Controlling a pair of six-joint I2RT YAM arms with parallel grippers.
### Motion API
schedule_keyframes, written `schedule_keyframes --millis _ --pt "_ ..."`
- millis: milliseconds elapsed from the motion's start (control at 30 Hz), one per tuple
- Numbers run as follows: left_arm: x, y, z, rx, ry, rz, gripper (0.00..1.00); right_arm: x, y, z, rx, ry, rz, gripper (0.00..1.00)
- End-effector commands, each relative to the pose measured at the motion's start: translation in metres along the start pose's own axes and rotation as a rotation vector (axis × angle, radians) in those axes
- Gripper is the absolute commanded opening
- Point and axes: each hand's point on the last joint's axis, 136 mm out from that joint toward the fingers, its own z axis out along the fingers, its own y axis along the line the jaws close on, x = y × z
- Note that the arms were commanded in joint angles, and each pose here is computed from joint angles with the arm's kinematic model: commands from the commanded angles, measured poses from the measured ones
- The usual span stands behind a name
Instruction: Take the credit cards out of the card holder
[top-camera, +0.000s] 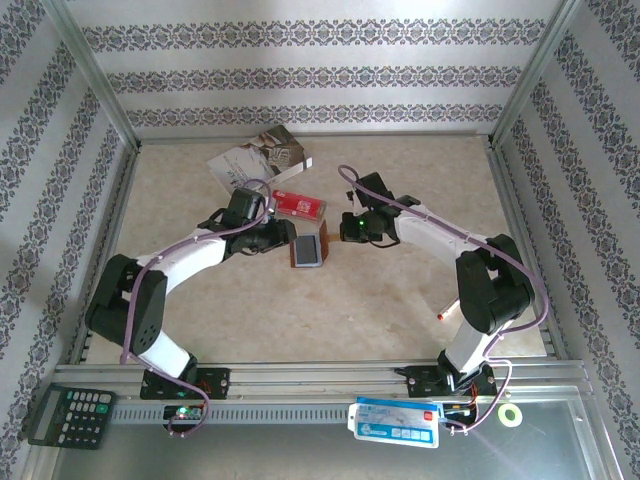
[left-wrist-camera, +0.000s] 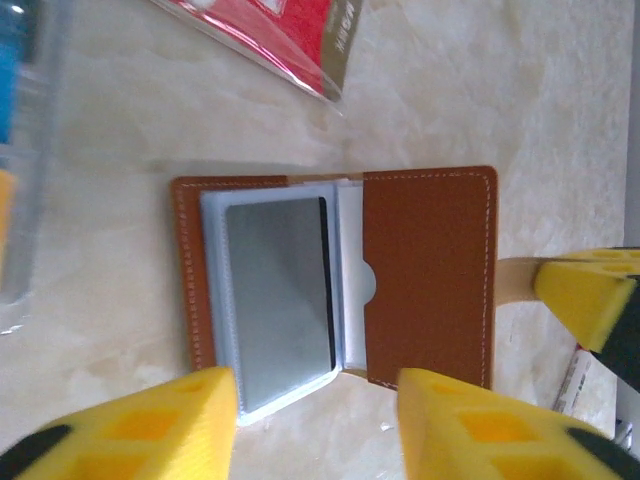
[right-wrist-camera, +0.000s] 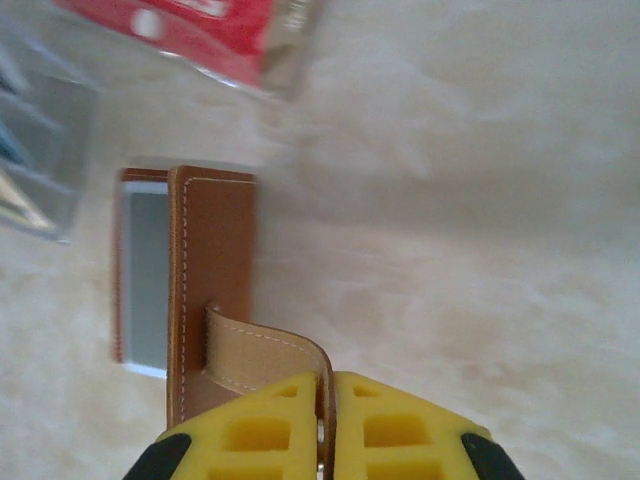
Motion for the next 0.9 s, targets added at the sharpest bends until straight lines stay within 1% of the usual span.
schedule_keyframes --millis 0,233,367,433,567,667,767,867 --pt "0.001 -0.026 0.014 0.061 0.029 0.050 0.37 0.011 -0.025 0.001 0.104 0.021 0.000 0.07" --pt "0.011 -0.045 0.052 0.041 0.110 0.107 0.22 0.014 -0.034 0.014 0.115 0.033 0.031 0.07" --pt "0.012 -0.035 0.074 -0.046 0.126 0.139 0.12 0.015 -0.039 0.018 0.117 0.037 0.046 0.07" --pt "0.011 -0.025 0.080 -0.101 0.125 0.152 0.09 0.015 -0.042 0.019 0.119 0.038 0.053 0.07" --pt "0.009 -0.006 0.084 -0.187 0.119 0.182 0.07 0.019 -0.048 0.020 0.115 0.048 0.063 0.07" --pt "0.017 0.003 0.086 -0.208 0.145 0.165 0.07 0.021 -0.046 0.021 0.089 0.061 0.072 0.06" --pt "0.028 0.012 0.083 -0.225 0.159 0.146 0.07 0.024 -0.036 0.021 0.013 0.063 0.095 0.07" --pt "0.036 0.019 0.080 -0.238 0.171 0.130 0.07 0.029 -0.035 0.021 0.000 0.081 0.101 0.07"
